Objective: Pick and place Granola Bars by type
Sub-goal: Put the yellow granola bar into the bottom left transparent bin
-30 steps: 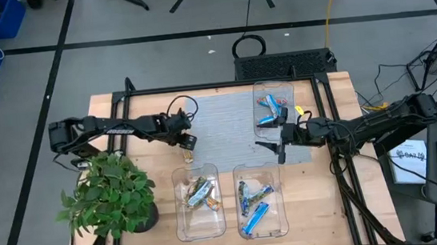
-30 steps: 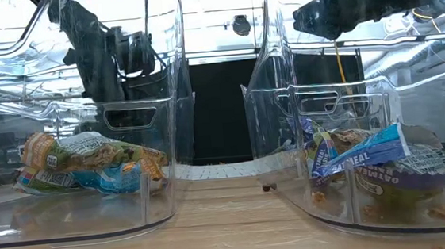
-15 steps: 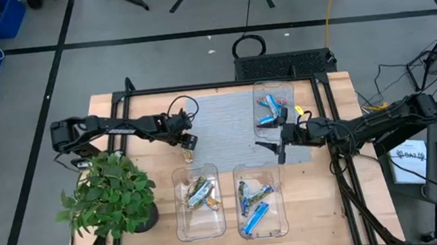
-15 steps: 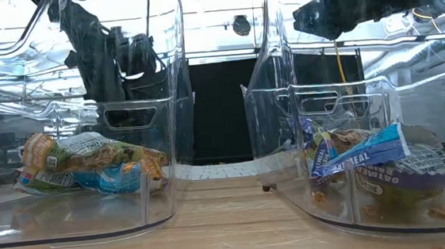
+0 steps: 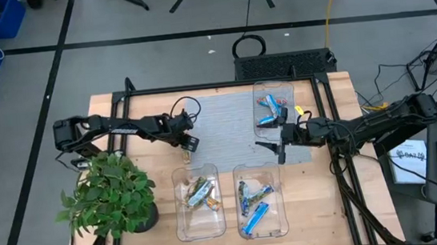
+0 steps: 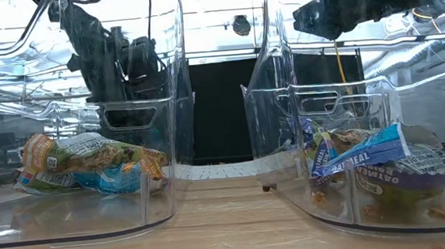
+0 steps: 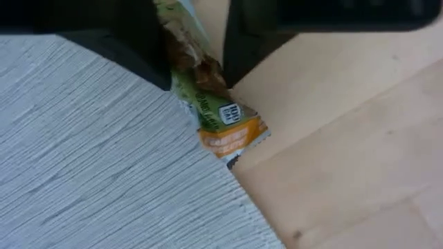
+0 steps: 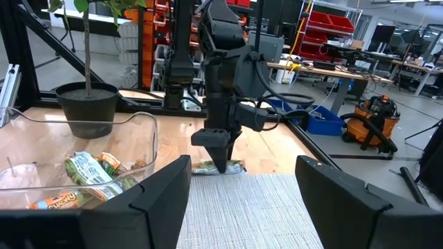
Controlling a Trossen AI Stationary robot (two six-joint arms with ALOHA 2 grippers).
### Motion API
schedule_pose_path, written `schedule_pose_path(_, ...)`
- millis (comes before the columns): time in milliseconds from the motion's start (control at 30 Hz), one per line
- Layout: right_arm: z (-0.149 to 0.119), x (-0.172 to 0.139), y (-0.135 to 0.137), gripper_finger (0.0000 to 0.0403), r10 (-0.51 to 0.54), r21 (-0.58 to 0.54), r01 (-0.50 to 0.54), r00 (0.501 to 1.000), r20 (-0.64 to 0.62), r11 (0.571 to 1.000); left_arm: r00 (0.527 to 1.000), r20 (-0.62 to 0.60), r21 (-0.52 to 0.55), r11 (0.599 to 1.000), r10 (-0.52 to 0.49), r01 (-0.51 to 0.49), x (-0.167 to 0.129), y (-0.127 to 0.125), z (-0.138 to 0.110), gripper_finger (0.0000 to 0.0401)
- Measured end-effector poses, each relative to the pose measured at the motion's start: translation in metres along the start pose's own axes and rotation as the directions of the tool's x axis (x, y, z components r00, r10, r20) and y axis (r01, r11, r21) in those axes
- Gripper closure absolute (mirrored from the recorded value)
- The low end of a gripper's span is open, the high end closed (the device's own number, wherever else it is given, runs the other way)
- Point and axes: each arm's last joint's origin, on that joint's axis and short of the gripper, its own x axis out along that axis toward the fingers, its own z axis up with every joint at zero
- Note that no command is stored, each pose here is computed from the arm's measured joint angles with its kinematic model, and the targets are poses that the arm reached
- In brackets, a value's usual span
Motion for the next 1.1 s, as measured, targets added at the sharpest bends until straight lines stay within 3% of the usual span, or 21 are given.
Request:
schedule_pose_path(200, 0.000, 0.000, 0.000, 0.0149, -0.001, 0.008, 0.001, 1.000, 0.001, 1.000, 1.000, 0.013, 0.008, 1.000, -0.024, 0.024, -0.006, -0.001, 0.001, 0.0382)
schedule_pose_path(767, 0.001, 0.000, -0.001, 0.0149, -0.029, 0.010, 0.029, 1.000, 0.003, 1.000, 0.976, 0.125, 0.044, 0.984, -0.178, 0.173, -0.072, 0.003, -0.001, 0.0393)
schedule_pose_path(1100, 0.002, 0.000, -0.002, 0.0149, -0.031, 0.012, 0.031, 0.999, 0.011, 0.999, 0.895, 0.080, 0.130, 0.895, -0.438, 0.426, -0.112, -0.013, -0.024, 0.0393)
